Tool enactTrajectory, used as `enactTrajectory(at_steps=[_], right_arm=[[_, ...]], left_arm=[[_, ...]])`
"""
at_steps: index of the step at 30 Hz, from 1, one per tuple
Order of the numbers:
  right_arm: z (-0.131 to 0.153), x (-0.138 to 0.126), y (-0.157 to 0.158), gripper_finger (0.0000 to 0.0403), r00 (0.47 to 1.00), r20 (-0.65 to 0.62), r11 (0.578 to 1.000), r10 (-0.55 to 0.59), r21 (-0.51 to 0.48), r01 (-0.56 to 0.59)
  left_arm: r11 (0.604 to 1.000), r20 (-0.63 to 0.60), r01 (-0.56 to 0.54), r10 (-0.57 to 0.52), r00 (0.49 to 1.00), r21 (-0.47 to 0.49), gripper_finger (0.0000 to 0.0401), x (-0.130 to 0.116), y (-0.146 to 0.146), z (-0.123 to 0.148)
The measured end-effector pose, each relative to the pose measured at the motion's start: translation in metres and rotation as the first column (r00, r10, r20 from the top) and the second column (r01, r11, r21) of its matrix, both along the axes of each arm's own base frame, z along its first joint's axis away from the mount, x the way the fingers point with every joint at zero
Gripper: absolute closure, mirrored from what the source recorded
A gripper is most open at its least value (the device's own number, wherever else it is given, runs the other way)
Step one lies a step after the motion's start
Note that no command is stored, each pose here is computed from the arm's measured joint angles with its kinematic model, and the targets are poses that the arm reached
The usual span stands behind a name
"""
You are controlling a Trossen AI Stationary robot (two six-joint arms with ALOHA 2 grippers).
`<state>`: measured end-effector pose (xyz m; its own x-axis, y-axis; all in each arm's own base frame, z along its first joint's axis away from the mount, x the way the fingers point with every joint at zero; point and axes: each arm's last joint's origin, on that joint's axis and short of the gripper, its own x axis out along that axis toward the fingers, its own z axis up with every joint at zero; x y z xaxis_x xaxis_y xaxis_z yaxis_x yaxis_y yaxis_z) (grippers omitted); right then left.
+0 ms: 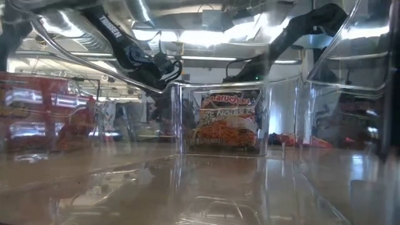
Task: Sort Maruchan noodles
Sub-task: Put the black noodle pack into the top right transparent bin
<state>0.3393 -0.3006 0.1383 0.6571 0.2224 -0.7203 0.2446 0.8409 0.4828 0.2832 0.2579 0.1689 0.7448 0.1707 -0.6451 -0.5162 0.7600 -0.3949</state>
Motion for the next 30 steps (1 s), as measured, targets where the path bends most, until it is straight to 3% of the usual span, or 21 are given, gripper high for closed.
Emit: enactTrajectory(at_steps=[6, 8, 17, 30], right_arm=[[-0.001, 0.000, -0.001, 0.0369, 0.999, 0.021, 0.999, 0.033, -0.038, -0.032], [-0.001, 0.000, -0.001, 0.0391, 0.998, 0.025, 0.997, 0.050, -0.054, -0.049], [0.013, -0.002, 0.001, 0.0396, 0.993, 0.031, 0.982, 0.114, -0.158, -0.107], [0.084, -0.011, 0.010, 0.0402, 0.972, 0.153, 0.935, 0.181, -0.332, -0.122]], left_arm=[[0.999, -0.012, 0.031, -0.031, 0.999, 0.035, 0.0265, 0.003, -0.003, 0.000], [0.999, -0.016, 0.032, -0.031, 0.999, 0.043, 0.0265, 0.003, -0.003, 0.000], [0.996, -0.003, 0.009, -0.009, 1.000, 0.093, 0.0265, -0.004, -0.008, 0.025], [0.966, 0.071, 0.002, -0.021, 0.997, 0.258, 0.0265, -0.023, -0.032, 0.094]])
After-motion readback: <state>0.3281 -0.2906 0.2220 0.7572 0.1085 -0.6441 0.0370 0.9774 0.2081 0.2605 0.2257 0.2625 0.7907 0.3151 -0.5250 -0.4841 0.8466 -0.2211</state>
